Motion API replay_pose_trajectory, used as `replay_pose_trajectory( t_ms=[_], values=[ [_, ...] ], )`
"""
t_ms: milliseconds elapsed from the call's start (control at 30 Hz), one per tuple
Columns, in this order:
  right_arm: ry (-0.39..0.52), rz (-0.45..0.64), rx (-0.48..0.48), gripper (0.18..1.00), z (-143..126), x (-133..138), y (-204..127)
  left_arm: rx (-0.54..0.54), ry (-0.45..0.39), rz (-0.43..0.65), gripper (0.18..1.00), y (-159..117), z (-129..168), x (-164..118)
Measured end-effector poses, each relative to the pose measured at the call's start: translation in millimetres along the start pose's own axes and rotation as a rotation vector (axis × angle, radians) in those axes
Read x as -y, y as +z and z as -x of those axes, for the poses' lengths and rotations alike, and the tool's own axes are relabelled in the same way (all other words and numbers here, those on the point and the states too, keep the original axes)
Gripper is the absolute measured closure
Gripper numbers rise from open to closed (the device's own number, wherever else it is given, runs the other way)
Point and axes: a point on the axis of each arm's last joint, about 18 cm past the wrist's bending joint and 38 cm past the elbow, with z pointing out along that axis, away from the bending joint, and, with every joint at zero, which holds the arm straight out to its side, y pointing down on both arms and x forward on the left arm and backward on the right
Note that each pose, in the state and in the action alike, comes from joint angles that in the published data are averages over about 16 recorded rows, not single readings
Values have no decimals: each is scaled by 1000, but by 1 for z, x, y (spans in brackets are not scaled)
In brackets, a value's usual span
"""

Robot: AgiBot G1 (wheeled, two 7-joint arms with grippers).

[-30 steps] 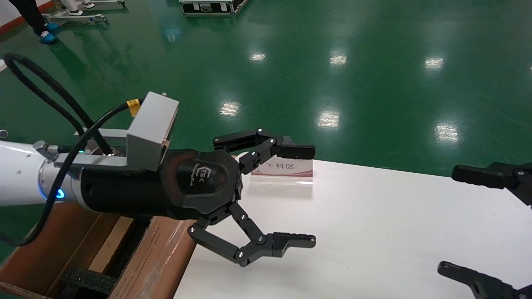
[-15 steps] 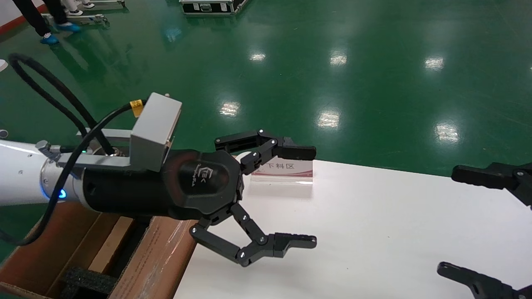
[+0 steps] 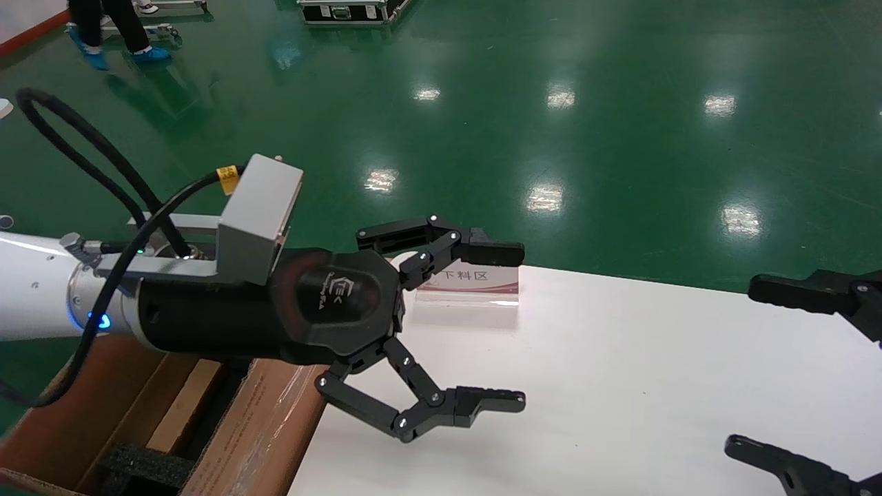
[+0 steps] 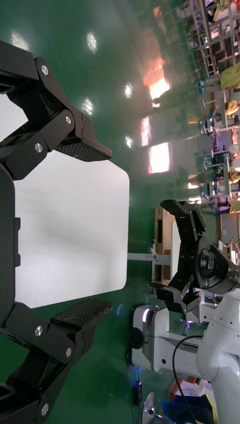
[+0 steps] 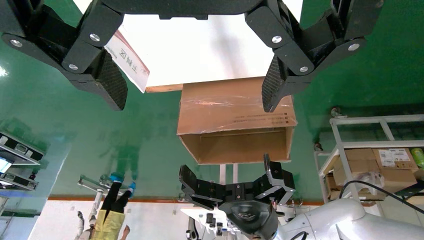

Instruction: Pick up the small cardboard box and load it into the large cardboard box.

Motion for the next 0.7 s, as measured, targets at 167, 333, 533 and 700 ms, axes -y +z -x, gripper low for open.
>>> replay_pose_trajectory(
  t_ms=[167, 333, 533, 700],
  values=[
    [0, 0, 0, 178, 0, 0, 0, 0, 0, 0, 184, 0, 0, 0],
    [0, 0, 0, 178, 0, 0, 0, 0, 0, 1, 184, 0, 0, 0],
    [0, 0, 0, 178, 0, 0, 0, 0, 0, 1, 184, 0, 0, 0],
    [0, 0, 0, 178, 0, 0, 0, 0, 0, 1, 184, 0, 0, 0]
  ],
)
